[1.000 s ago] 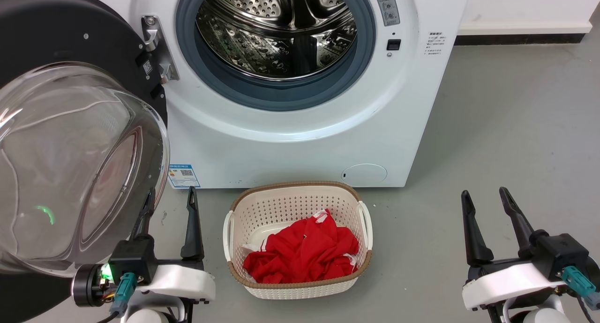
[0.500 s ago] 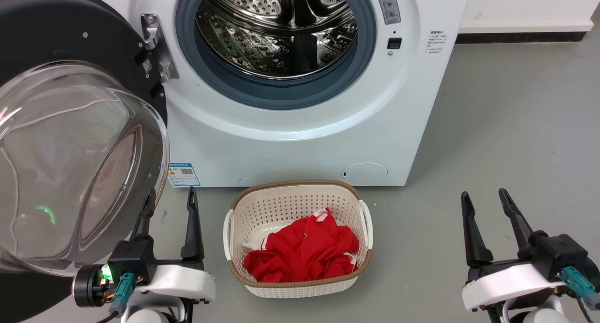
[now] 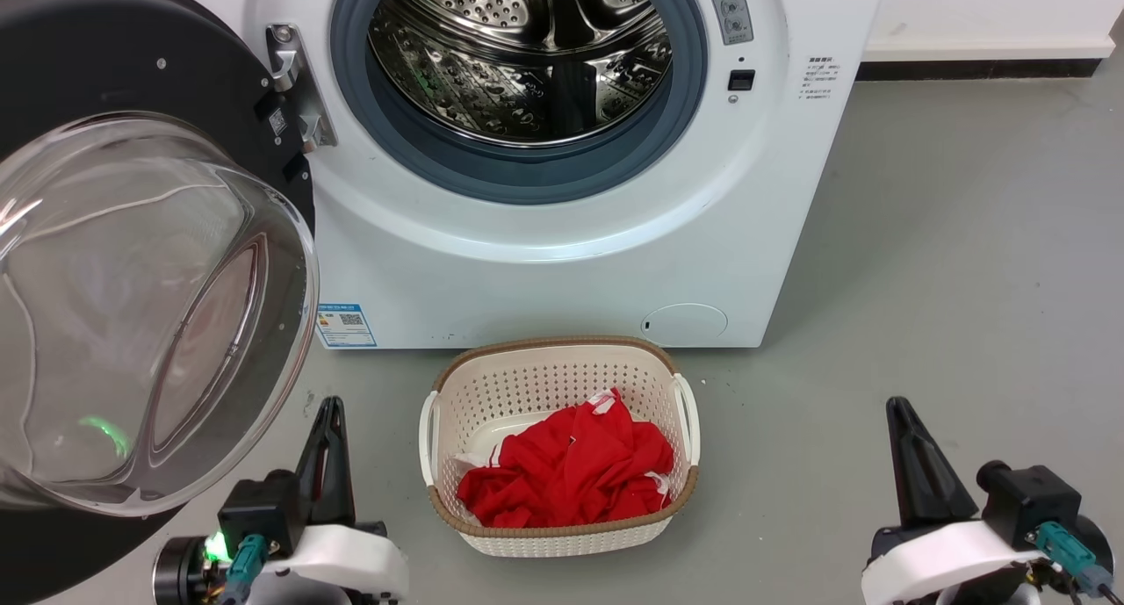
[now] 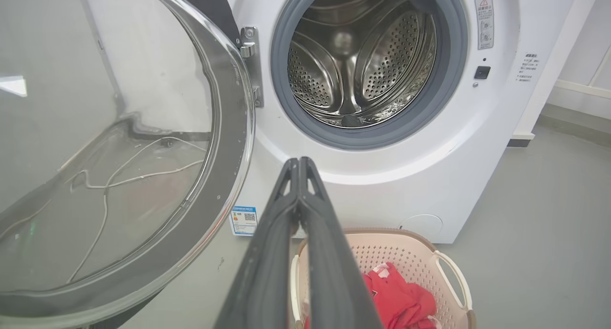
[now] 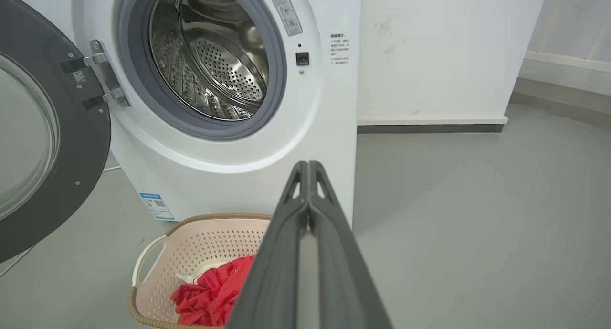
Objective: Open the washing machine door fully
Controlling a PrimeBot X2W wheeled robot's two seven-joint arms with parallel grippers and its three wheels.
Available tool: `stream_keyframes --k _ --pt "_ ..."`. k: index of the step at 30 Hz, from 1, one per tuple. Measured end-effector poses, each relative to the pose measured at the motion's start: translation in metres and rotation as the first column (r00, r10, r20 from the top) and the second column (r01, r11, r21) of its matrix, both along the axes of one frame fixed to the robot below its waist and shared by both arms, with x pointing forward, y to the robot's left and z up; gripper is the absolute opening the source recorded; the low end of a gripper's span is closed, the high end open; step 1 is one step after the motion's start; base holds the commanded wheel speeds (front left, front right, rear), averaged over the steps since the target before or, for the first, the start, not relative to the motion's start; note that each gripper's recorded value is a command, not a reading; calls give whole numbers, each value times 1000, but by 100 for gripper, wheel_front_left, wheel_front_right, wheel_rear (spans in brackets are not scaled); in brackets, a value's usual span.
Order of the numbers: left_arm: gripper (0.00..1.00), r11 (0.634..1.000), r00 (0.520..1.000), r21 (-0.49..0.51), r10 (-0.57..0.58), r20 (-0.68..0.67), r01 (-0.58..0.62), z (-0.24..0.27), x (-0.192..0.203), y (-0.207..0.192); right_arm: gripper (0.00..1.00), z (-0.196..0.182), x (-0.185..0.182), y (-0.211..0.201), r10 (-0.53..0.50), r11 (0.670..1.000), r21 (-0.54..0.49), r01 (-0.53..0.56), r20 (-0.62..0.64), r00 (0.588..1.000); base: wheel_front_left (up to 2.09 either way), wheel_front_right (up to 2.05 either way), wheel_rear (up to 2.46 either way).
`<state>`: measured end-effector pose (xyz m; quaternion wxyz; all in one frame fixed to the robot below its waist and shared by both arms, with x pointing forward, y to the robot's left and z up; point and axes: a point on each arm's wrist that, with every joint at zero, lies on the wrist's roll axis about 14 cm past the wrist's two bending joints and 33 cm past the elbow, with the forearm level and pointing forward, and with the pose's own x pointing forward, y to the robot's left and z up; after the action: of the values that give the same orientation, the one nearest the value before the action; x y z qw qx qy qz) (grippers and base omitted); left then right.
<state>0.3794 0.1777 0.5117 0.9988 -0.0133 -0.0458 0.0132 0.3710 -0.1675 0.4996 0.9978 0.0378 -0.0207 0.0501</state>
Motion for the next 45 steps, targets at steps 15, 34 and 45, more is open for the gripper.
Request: stream_keyframes --k 15,34,45 --pt "0 961 994 -271 23 -109 -52 -22 -4 12 0 -13 -3 -12 -48 963 260 68 -83 995 0 0 0" --pt "0 823 989 -561 1 -150 -86 -28 -1 17 0 -14 2 -21 -63 834 537 125 -132 989 0 0 0" --pt "0 712 987 -696 -22 -157 -95 -31 0 18 0 -13 5 -25 -57 734 664 144 -150 987 0 0 0"
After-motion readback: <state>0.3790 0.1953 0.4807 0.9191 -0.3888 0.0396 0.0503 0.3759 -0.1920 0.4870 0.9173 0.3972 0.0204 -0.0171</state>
